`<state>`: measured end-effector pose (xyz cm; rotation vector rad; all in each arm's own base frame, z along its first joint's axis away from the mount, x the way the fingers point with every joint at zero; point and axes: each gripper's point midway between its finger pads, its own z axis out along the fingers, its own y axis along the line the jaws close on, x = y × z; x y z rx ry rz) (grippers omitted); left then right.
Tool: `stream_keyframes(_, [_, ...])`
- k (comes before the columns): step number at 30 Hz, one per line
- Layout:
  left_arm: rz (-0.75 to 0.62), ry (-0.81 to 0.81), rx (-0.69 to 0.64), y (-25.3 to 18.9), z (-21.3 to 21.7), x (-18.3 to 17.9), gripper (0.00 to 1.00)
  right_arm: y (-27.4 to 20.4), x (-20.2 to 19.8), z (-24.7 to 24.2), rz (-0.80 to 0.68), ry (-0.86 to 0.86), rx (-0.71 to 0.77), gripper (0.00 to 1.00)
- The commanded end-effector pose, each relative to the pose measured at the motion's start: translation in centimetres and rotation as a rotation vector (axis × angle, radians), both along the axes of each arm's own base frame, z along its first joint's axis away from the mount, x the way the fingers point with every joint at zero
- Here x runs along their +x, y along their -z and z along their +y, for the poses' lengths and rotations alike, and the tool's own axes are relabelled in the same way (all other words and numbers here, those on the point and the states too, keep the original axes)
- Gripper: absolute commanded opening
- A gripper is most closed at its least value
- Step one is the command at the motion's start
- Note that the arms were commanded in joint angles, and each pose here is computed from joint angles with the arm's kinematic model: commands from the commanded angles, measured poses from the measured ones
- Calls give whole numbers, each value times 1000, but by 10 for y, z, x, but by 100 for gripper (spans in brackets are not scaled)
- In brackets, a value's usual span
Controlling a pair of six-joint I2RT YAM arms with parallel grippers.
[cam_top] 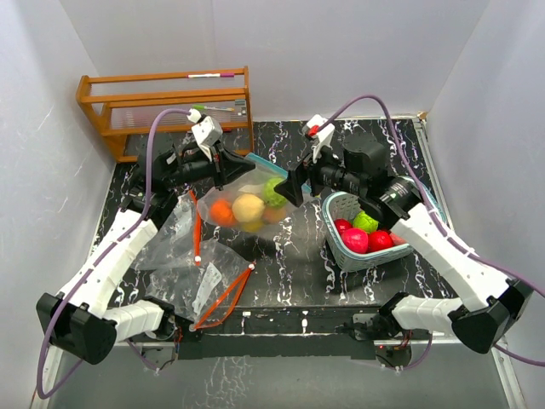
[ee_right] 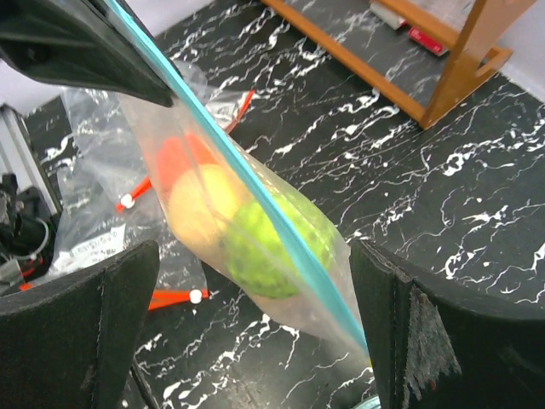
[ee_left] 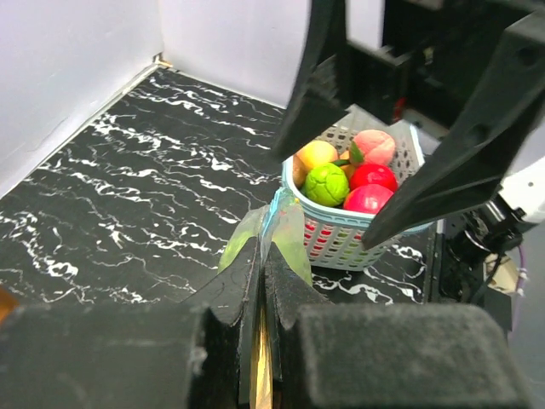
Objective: Place the food in the zip-top bag and seal the zipper
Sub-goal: Zip the zipper food storage bag at the center of the board, then place the zipper food storage bag at the corner of the board.
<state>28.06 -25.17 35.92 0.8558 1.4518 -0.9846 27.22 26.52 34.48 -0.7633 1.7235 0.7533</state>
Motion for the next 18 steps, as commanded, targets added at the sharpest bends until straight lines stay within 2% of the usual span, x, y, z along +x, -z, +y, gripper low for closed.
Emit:
stream_keyframes(1, [-94, 129, -28, -19, -5, -25, 0, -14, 6, 11, -122, -70, 12, 99])
stream_keyframes(7, [-97, 173, -22, -17, -6, -34, 0, -11, 4, 29, -143, -180, 13, 99])
stream_keyframes(8, [-98, 174, -21, -17, -6, -34, 0, -10, 2, 32, -137, -202, 15, 96])
stream_keyframes(10, [-99, 165, -20, -16, -5, -33, 0, -5, -5, 37, -113, -257, 13, 73])
stream_keyframes(12, [-101, 159, -20, -17, -5, -32, 0, 1, -6, 40, -82, -273, 8, 39])
stream_keyframes(14, [-101, 157, -22, -18, -6, -31, 0, 9, -4, 39, -51, -259, -4, 14])
stream_keyframes(15, [-96, 154, -22, -17, -6, -29, 0, 11, -2, 38, -36, -242, -6, 8])
stream_keyframes(18, [-88, 122, -23, -17, -4, -25, 0, 8, 10, 35, -2, -156, 9, 8])
